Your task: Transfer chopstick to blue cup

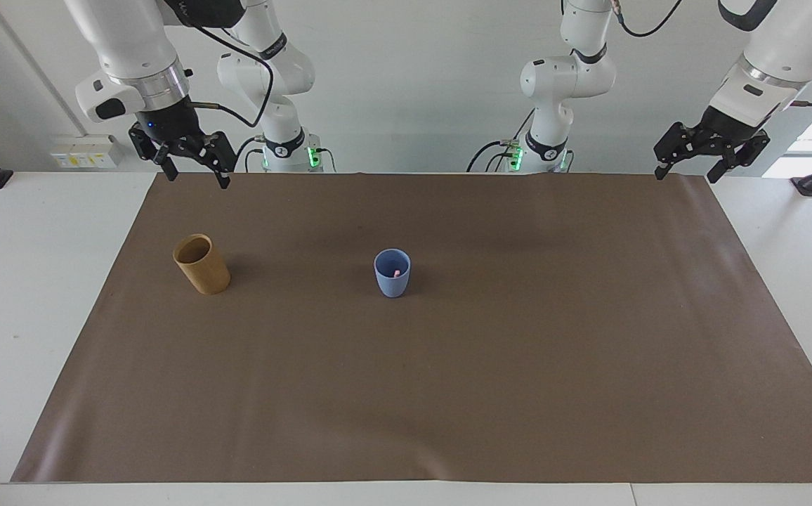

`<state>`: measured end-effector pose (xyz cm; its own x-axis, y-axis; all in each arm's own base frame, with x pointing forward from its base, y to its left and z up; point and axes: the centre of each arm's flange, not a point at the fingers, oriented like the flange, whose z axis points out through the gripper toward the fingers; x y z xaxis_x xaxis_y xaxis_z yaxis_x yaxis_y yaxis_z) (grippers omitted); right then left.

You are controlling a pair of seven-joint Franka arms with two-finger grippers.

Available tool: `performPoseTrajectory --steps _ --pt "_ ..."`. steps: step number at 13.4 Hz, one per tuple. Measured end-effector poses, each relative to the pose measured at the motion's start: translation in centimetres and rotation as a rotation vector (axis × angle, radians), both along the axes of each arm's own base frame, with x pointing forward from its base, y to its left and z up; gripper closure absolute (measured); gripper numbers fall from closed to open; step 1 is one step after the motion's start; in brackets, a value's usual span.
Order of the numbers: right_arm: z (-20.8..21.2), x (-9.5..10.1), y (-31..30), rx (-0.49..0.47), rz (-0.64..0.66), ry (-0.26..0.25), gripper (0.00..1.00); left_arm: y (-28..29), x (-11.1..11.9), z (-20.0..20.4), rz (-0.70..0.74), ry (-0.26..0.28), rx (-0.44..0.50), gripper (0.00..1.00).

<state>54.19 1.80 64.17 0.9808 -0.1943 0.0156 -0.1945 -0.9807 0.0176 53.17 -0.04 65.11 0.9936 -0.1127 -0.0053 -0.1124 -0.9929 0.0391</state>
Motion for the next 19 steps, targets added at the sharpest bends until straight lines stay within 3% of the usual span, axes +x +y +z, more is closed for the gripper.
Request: performPoseTrajectory --steps 19 --pt "0.00 0.02 -0.74 0.000 -0.014 0.000 0.00 0.00 0.00 0.00 0.000 0.000 0.000 0.00"
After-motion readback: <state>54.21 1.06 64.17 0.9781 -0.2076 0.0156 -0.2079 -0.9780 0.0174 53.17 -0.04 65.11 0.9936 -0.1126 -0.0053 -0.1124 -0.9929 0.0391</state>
